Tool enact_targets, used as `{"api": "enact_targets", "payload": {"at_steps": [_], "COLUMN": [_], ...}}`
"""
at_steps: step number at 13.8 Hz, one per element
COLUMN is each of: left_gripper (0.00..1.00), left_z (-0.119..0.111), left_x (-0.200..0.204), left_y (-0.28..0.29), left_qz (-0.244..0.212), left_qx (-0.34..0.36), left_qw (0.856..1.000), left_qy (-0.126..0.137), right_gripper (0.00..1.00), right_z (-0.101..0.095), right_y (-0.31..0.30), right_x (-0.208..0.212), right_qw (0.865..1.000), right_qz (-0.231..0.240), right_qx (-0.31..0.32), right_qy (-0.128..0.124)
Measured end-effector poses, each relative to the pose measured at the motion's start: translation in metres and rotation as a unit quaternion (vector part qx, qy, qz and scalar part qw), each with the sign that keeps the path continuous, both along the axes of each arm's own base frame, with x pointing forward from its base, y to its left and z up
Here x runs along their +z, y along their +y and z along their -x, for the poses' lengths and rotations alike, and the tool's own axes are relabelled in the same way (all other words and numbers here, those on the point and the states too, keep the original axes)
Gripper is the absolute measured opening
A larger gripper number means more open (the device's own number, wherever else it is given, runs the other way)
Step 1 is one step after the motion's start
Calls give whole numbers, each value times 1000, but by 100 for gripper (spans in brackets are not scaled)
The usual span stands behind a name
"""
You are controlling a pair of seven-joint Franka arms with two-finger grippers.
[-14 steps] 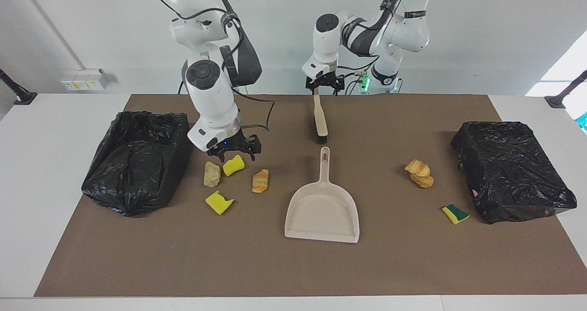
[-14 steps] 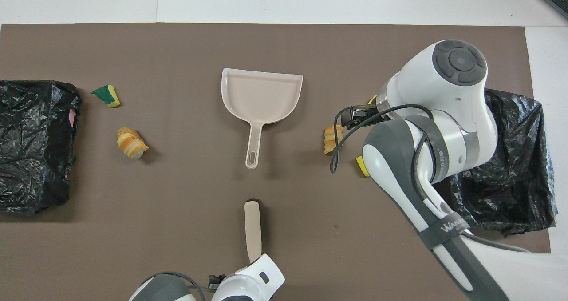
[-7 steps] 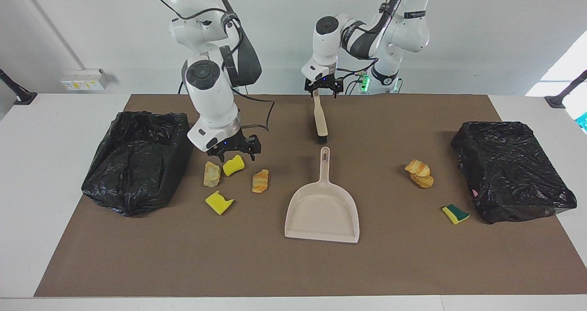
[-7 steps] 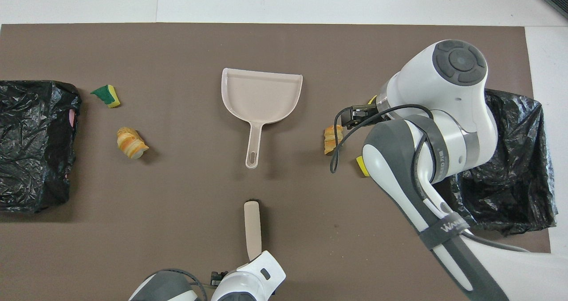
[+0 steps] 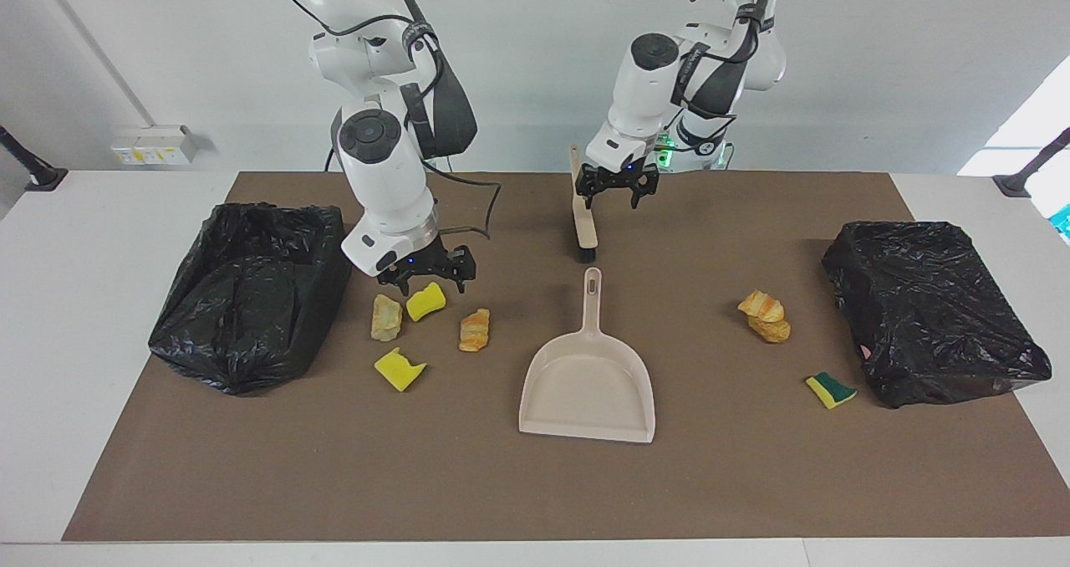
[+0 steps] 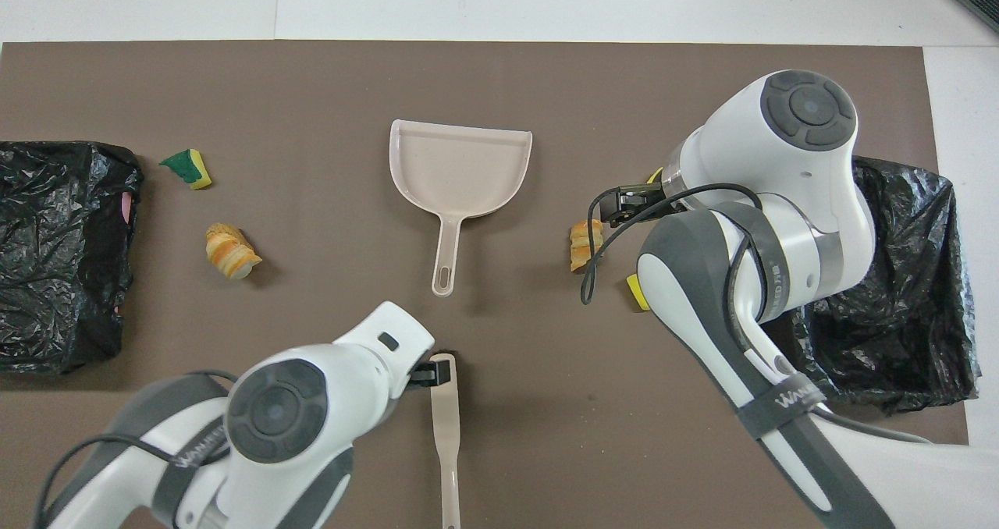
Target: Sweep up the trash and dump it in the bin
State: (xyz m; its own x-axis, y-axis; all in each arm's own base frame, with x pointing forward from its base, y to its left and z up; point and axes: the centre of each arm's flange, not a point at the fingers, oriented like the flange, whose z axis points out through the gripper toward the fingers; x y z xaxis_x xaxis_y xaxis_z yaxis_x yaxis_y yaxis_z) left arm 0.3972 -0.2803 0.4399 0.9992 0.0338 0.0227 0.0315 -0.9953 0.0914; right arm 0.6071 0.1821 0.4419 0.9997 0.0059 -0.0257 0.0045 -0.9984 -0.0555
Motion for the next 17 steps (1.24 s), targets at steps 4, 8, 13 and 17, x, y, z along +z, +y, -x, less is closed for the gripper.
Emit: {"api": "enact_targets", "payload": {"at_steps": [4,8,13,17], "left_gripper": [100,100,100,100], "left_z": [-64,-92,-90,-81], "left_x": [63,86,92,86], "left_y": [85,154,164,141], "left_qz": [1,-2,-8,-12], "left_qx": [4,-4,-18,-27], "left_qw": [1000,1000,1000,999], "left_qy": [-11,-22,4,13], "right_gripper": [100,100,100,100], "right_z": [2,14,27,25], "right_y": [7,49,96,99], "right_x": [0,3,-9,-9], "right_qw": [1000,1000,999,999], "right_qz": [0,-4,-11,-15], "right_qx": [-3,-15,-34,-37], "right_qy": [0,-10,-21,-29]}}
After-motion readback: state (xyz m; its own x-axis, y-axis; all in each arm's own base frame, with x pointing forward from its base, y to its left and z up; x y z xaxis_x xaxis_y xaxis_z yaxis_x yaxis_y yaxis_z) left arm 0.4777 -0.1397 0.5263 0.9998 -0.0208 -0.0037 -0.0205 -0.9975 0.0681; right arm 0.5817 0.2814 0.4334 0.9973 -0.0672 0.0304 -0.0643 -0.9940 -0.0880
